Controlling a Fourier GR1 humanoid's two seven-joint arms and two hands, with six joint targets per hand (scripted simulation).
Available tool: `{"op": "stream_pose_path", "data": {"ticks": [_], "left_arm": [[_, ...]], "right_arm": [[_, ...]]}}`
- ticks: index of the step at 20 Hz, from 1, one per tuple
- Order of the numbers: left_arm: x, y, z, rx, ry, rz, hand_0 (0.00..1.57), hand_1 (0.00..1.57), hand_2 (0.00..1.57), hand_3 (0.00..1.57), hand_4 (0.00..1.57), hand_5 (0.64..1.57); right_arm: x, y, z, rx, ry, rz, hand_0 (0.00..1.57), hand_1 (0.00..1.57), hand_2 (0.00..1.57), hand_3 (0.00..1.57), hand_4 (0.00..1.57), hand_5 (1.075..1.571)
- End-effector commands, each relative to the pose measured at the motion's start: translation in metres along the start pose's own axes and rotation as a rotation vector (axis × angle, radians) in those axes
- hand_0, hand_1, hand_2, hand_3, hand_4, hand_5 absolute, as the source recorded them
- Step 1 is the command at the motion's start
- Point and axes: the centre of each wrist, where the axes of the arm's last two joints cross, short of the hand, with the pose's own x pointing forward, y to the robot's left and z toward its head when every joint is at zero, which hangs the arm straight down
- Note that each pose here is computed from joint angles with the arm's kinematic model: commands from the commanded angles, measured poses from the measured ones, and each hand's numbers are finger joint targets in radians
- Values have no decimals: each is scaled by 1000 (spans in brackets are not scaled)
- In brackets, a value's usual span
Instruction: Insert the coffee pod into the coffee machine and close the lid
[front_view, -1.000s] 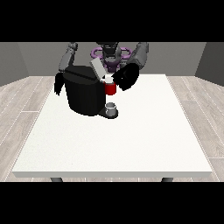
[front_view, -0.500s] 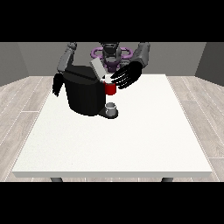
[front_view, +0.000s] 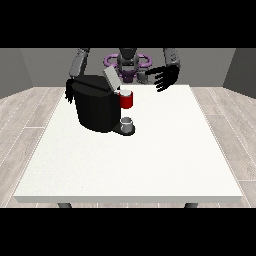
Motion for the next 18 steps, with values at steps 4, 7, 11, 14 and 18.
{"op": "stream_pose_path", "data": {"ticks": [4,7,11,14,18], "left_arm": [[-109,-32,113,40,180,237,0,0,0,0,366,1571],[-130,-33,154,66,271,251,0,0,0,0,342,1571],[-151,-21,206,122,372,309,0,0,0,0,325,1571],[-156,-24,220,132,430,320,0,0,0,0,345,1571],[-163,-29,239,189,430,313,0,0,0,0,280,1571]], "right_arm": [[-26,23,48,47,126,31,0,0,0,0,0,1571],[-18,39,49,130,127,23,0,0,0,0,91,1571],[-1,74,49,235,99,84,0,0,0,0,13,1571],[17,121,48,302,68,48,0,0,0,0,204,1571],[54,163,41,341,-100,76,0,0,0,0,209,1571]]}}
